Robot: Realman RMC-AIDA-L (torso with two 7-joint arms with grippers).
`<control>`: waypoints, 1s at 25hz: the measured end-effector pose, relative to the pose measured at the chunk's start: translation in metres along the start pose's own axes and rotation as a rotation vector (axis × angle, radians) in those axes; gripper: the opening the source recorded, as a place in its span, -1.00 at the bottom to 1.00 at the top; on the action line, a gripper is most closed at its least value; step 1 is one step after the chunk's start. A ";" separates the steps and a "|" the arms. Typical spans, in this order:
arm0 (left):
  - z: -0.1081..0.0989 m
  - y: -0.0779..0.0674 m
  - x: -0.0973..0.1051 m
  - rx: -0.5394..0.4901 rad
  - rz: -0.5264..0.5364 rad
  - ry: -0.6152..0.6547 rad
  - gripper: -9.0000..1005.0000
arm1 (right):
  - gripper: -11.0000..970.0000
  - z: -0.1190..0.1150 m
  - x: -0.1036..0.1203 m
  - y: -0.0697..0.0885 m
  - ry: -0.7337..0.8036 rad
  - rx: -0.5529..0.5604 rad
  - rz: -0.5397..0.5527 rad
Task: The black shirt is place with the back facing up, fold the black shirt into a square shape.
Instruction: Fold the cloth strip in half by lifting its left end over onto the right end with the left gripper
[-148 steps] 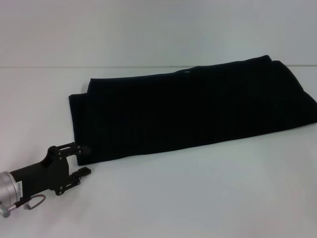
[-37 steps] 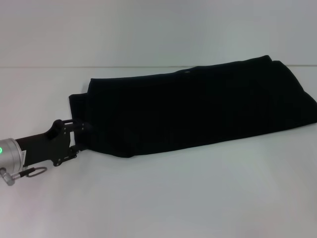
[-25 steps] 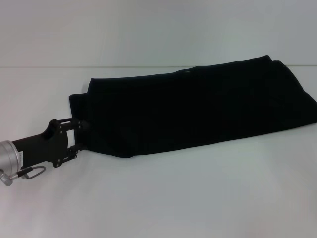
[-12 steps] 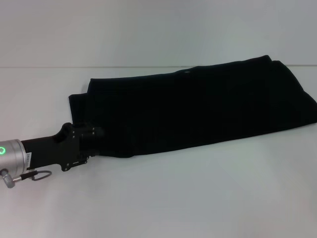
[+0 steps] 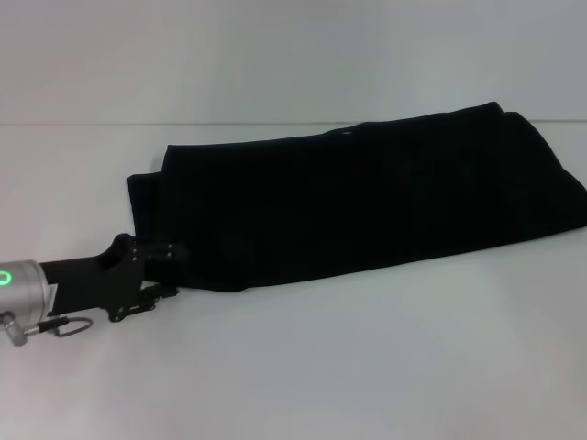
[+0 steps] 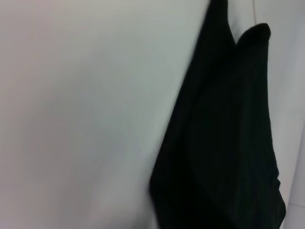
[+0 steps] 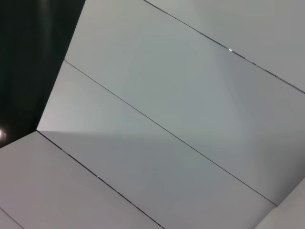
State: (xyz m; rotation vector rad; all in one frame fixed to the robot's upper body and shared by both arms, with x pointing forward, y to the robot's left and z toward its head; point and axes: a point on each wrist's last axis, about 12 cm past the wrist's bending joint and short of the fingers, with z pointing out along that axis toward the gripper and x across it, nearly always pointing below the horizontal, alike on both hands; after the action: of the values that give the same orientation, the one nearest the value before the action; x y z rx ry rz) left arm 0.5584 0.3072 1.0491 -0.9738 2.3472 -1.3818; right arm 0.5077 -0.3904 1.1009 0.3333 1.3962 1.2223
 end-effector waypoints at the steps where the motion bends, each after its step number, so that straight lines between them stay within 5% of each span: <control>1: 0.001 -0.002 0.000 -0.003 -0.002 0.001 0.17 | 0.76 0.000 0.000 0.000 0.000 0.001 0.000; 25: 0.004 0.013 -0.003 -0.038 -0.093 -0.066 0.17 | 0.76 -0.005 0.000 0.000 -0.003 0.005 0.001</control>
State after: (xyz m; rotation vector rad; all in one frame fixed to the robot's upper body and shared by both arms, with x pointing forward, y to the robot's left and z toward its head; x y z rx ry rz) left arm 0.5569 0.3103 1.0357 -1.1346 2.3154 -1.3209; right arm 0.5031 -0.3930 1.0993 0.3397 1.3975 1.2191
